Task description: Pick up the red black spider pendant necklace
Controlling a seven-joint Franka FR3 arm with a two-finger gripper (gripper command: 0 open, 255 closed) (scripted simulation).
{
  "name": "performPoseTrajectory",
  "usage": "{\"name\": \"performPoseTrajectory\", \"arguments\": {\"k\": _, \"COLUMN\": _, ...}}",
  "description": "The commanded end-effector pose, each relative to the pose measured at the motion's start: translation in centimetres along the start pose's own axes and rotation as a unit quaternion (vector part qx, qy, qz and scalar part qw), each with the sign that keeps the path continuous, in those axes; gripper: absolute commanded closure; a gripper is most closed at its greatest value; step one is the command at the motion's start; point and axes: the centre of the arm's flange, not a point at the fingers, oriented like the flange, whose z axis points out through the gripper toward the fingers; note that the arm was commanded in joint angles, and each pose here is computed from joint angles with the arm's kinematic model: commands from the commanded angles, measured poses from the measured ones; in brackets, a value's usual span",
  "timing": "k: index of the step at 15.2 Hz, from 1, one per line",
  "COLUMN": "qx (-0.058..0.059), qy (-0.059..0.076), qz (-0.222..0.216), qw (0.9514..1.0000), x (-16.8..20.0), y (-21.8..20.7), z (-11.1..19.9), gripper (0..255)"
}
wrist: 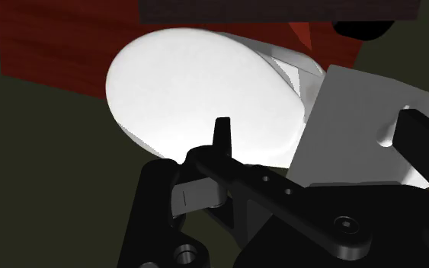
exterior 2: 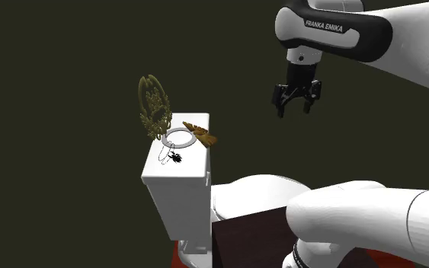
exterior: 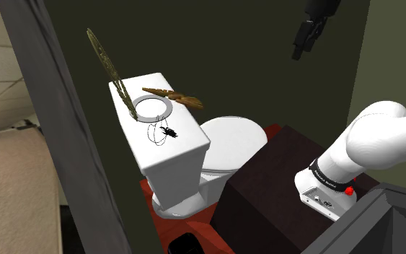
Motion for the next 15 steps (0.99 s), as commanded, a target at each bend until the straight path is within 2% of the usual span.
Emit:
{"name": "performPoseTrajectory", "arguments": {"k": 1, "qx": 0.000, "qy": 0.000, "qz": 0.000, "qw": 1.0000, "x": 0.0, "y": 0.0, "z": 0.0, "gripper": 0}}
{"name": "performPoseTrajectory", "arguments": {"k": 15, "qx": -0.021, "qy": 0.023, "qz": -0.013, "qw": 0.9994, "x": 8.6, "y": -15.6, "z": 5.6, "gripper": 0}}
